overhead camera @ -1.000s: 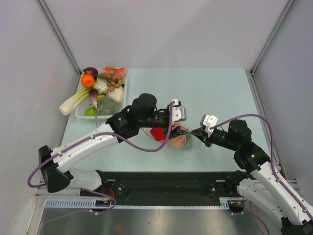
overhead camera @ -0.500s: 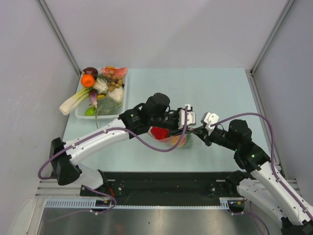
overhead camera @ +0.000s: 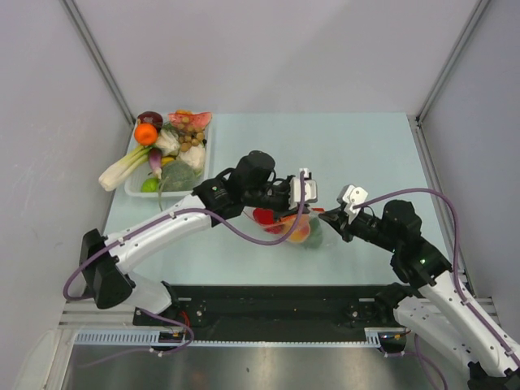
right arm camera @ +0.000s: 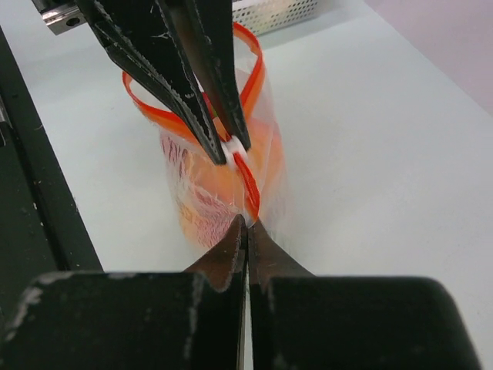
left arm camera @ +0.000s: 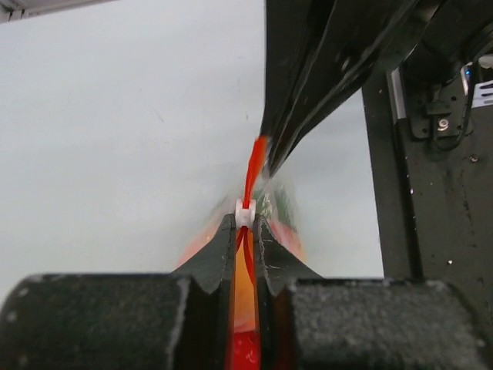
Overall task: Place the food in the zip-top bag and seal the zipper
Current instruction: Zip the zipper food storage bag at the center of the board.
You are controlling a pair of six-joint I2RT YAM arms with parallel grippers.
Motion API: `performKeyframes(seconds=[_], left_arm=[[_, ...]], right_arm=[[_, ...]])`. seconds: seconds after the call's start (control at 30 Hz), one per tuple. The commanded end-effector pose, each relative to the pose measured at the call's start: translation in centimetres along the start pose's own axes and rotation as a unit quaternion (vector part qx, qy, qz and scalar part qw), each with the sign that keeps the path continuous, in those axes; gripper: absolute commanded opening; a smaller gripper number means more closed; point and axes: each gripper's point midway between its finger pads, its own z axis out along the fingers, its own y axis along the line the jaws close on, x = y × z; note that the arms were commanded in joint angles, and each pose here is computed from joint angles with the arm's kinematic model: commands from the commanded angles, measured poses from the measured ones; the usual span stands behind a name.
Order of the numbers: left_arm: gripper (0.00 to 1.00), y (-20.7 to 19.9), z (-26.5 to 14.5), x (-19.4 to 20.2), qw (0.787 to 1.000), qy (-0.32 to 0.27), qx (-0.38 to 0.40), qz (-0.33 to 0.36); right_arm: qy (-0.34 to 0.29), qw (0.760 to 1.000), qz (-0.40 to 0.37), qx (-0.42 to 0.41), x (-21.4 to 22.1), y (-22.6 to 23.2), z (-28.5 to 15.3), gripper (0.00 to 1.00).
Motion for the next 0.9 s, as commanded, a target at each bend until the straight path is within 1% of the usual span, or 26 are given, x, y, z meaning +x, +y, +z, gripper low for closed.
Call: performKeyframes(seconds=[0.0, 0.23, 0.27, 0.3, 0.37, 0.57, 0.77, 0.87], left_arm=[[0.08, 1.0, -3.0, 2.4, 0.999, 0.029, -0.037, -0.003], [0.09, 1.7, -6.2, 5.2, 0.996, 0.06, -0.069, -0.01], [0.09, 1.9, -6.9, 6.3, 0.994, 0.072, -0.076, -0.02], [0.09, 2.1, -7.7, 6.3, 0.994, 0.07, -0.084, -0.016], [0.09, 2.6, -8.9, 7.6, 0.992, 0.082, -0.096, -0.027], [0.09, 3.4, -12.6, 10.0, 0.984, 0.108, -0.134, -0.033], [0.09, 4.7, -15.7, 11.8, 0.975, 0.13, -0.176, -0.047], [0.08, 5.4, -16.4, 11.7, 0.973, 0.122, -0.187, -0.059]], right_arm=[[-0.042, 0.998, -0.002, 0.038, -3.2, -1.2, -1.1, 0.0], [-0.033, 0.998, 0.013, 0.057, -2.7, -1.9, -1.6, 0.0], [-0.032, 0.997, 0.014, 0.063, -2.6, -2.1, -1.7, 0.0], [-0.03, 0.997, 0.015, 0.067, -2.5, -2.3, -1.8, 0.0], [-0.028, 0.997, 0.016, 0.077, -2.4, -2.8, -2.1, 0.0], [-0.021, 0.995, 0.023, 0.1, -2.3, -4.0, -3.0, 0.0], [-0.01, 0.992, 0.028, 0.122, -2.2, -5.2, -3.7, 0.0], [-0.005, 0.991, 0.027, 0.127, -2.1, -5.5, -3.7, 0.0]])
